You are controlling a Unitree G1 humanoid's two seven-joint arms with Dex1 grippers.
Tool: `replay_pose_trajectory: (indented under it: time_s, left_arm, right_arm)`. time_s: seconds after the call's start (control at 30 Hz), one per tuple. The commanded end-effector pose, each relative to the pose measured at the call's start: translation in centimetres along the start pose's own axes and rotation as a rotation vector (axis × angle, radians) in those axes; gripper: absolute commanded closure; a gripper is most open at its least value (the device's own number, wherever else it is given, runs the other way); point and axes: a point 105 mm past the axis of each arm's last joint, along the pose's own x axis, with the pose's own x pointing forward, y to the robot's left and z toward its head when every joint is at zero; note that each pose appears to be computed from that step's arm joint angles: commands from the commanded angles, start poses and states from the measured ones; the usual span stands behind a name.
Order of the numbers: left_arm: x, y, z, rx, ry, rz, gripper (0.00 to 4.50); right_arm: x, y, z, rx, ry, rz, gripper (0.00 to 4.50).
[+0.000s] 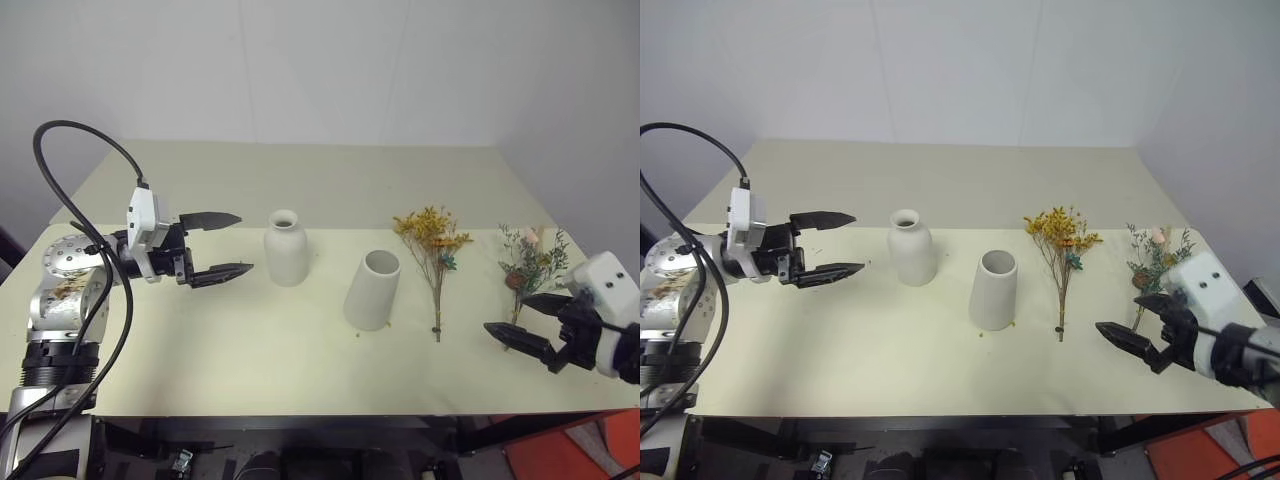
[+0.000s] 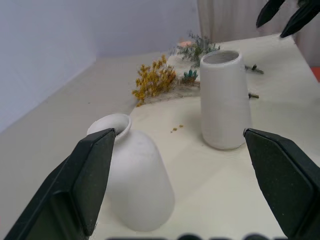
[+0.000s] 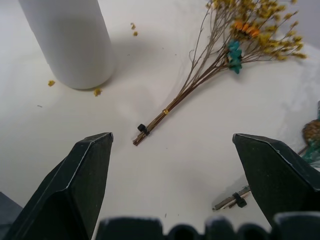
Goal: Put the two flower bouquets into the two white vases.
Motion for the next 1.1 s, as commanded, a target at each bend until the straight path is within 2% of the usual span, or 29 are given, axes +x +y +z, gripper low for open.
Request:
replay_pose_trajectory:
  time_s: [0.03,0.13,0.23,0.5,0.73,1.1]
  left_arm:
    - [1.7,-0.6,0.6,0.016,0.011,-0.079,0.05]
    - [3.2,-1.1,-0.6,0.005,0.07,-0.143,0.05]
    - [4.5,-1.6,-1.0,0.015,0.11,-0.212,0.05]
    - [6.6,-2.6,-0.4,0.034,0.044,-0.335,0.05]
    - [8.3,-4.7,-1.9,0.047,0.066,-0.461,0.05]
    - [9.7,-6.0,-2.4,0.06,0.052,-0.507,0.05]
  right_arm:
    - [1.9,-0.4,-0.5,0.026,0.081,0.016,0.0]
    - [4.2,-2.1,-1.0,0.111,0.167,-0.034,0.0]
    - [6.4,-3.9,-0.3,0.238,0.203,-0.09,0.0]
    - [9.5,-3.5,1.3,0.325,0.32,-0.075,0.0]
    - [11.8,-3.0,0.2,0.33,0.429,-0.117,0.0]
    - [13.3,-3.7,-0.7,0.386,0.456,-0.134,0.0]
